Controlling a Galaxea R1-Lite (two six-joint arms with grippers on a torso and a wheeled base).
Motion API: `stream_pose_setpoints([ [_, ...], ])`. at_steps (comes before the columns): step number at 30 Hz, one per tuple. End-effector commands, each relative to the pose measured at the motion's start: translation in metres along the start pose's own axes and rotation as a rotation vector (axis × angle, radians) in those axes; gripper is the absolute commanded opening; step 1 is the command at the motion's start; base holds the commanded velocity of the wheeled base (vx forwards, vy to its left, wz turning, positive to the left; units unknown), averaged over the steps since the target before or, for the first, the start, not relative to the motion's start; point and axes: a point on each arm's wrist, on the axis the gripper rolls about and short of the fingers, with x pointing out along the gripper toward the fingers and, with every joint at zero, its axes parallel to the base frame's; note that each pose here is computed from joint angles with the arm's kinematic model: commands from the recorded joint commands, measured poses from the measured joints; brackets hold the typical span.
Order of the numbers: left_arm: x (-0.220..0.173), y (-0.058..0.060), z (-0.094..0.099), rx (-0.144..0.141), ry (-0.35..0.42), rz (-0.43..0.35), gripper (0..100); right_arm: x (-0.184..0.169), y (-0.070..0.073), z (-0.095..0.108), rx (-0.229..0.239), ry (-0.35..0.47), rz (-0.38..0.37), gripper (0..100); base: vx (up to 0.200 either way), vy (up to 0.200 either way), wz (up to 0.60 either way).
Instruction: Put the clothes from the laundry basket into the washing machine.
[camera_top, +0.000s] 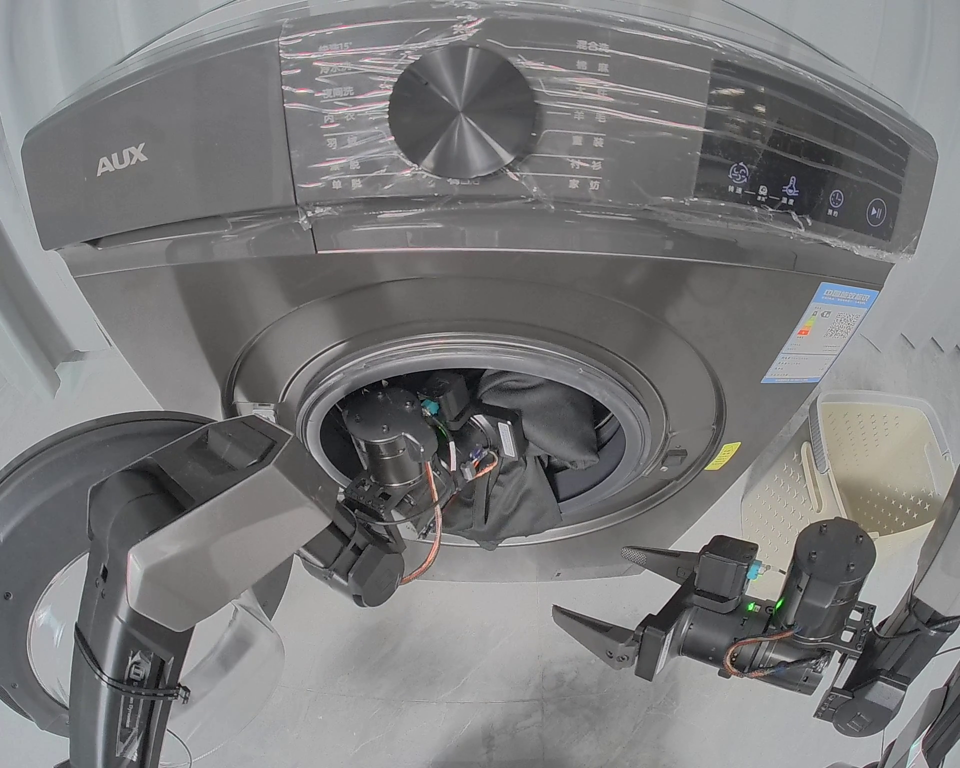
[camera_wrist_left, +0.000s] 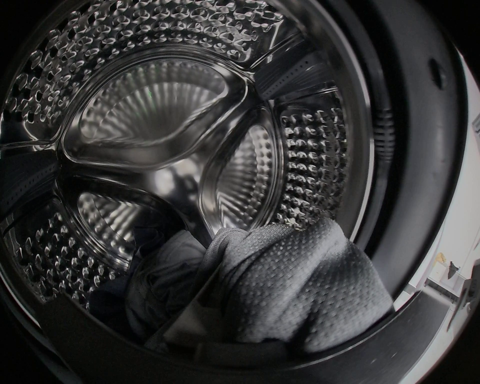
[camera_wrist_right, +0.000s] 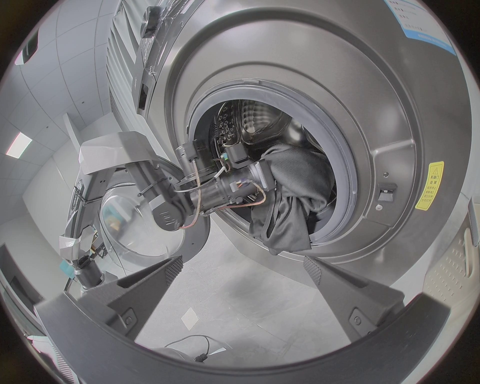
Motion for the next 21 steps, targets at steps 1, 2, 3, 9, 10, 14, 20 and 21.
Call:
stream_pose_setpoints([
  [1, 0.017, 0.016, -0.013, 0.006, -0.011, 0.057, 0, 0.001, 0.000, -0.002, 0.000, 0.011, 0.002, 100, 0.000, 0.000, 0.00],
  [2, 0.025, 0.021, -0.013, 0.006, -0.020, 0.073, 0, 0.001, 0.000, -0.003, 0.002, 0.012, 0.002, 100, 0.000, 0.000, 0.00],
  [3, 0.028, 0.022, -0.013, 0.007, -0.021, 0.080, 0, 0.001, 0.000, -0.003, 0.002, 0.014, 0.002, 100, 0.000, 0.000, 0.00],
  [9, 0.044, 0.025, -0.014, -0.001, -0.053, 0.111, 0, 0.003, 0.000, -0.005, 0.002, 0.021, 0.002, 100, 0.000, 0.000, 0.00],
  [10, 0.049, 0.025, -0.013, -0.008, -0.068, 0.132, 0, 0.003, 0.000, -0.006, 0.002, 0.026, 0.001, 100, 0.000, 0.000, 0.00],
  [14, 0.060, 0.026, -0.006, -0.042, -0.117, 0.190, 0, 0.003, 0.001, -0.007, 0.002, 0.029, 0.002, 100, 0.000, 0.000, 0.00],
  [20, 0.058, 0.027, -0.008, -0.060, -0.091, 0.196, 0, 0.004, 0.000, -0.007, 0.002, 0.029, 0.002, 100, 0.000, 0.000, 0.00],
  [21, 0.056, 0.027, -0.008, -0.061, -0.077, 0.198, 100, 0.003, 0.001, -0.006, 0.002, 0.028, 0.003, 100, 0.000, 0.000, 0.00],
])
